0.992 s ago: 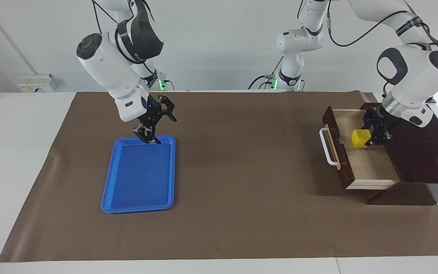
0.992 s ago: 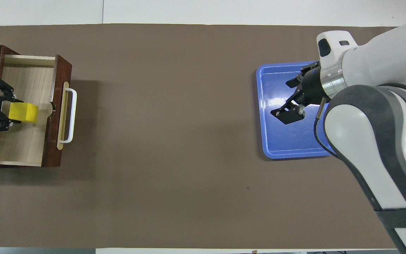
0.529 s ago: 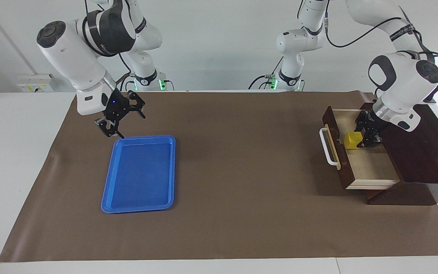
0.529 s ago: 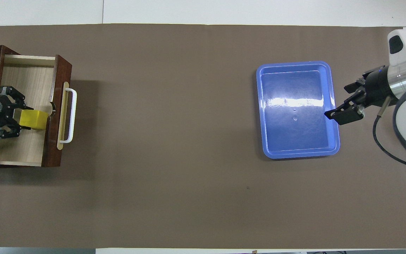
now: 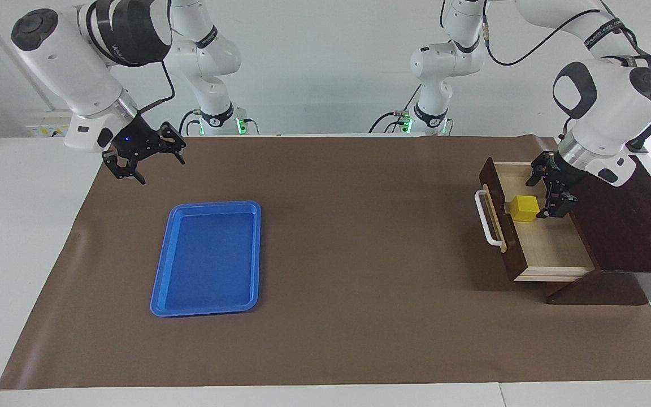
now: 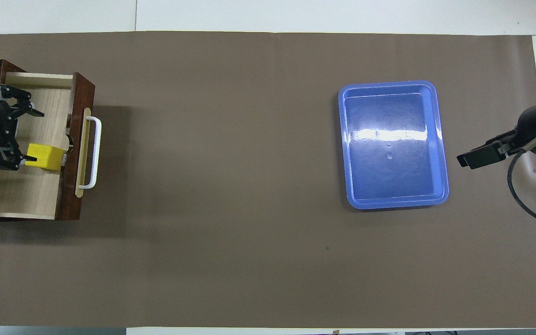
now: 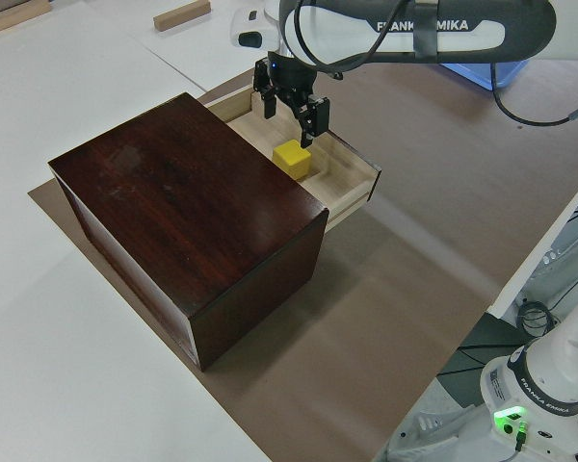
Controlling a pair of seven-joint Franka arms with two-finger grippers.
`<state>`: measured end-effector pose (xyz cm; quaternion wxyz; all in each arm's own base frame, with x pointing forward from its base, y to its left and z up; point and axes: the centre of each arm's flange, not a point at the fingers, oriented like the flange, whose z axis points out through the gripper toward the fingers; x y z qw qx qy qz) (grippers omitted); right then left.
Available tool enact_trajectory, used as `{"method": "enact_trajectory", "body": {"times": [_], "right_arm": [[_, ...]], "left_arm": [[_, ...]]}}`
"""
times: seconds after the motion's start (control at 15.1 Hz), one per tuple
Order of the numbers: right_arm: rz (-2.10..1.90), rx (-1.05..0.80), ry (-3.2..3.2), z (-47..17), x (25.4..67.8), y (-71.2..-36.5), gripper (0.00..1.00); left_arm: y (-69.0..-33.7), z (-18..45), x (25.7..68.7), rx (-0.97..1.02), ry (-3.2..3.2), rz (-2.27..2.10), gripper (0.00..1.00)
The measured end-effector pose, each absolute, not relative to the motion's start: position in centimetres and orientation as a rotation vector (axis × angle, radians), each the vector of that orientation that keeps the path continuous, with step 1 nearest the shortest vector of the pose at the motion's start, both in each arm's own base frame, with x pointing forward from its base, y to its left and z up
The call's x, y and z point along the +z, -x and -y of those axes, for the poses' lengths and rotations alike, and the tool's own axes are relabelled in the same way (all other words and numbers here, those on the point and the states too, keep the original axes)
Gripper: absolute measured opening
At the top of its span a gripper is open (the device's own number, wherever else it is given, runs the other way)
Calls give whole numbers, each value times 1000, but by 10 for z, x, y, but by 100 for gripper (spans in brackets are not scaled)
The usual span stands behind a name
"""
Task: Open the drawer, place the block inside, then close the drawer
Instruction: 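Push the drawer shut with the left gripper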
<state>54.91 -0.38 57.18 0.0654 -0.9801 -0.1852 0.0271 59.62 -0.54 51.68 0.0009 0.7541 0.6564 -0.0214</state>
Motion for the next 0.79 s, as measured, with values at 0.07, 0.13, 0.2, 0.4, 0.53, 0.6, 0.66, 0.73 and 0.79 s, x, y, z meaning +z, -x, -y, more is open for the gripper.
{"method": "enact_trajectory", "body": {"times": [0.07, 0.13, 0.2, 0.4, 0.53, 0.6, 0.66, 0.73, 0.79], "right_arm": [[471, 105, 2988, 5, 576, -544, 100], [382, 130, 3014, 7, 581, -538, 100], [293, 154, 3035, 8, 587, -532, 100], [60, 197, 3072, 10, 598, -519, 100], [-31, 203, 3097, 12, 601, -516, 100], [-50, 206, 3113, 13, 600, -516, 100], [-60, 208, 3122, 14, 600, -516, 100], [-63, 209, 3126, 15, 600, -516, 100], [-63, 209, 3129, 15, 600, -516, 100]], "left_arm": [[-598, 28, 518, -72, -2360, -2076, 100], [-599, 48, 513, -79, -2355, -2091, 100], [-598, 68, 505, -86, -2354, -2103, 100], [-591, 98, 467, -76, -2346, -2111, 100], [-588, 87, 447, -66, -2330, -2137, 100], [-590, 73, 444, -57, -2311, -2155, 100], [-591, 59, 444, -46, -2302, -2162, 100], [-592, 46, 446, -38, -2304, -2153, 100], [-593, 36, 448, -30, -2312, -2136, 100]]}}
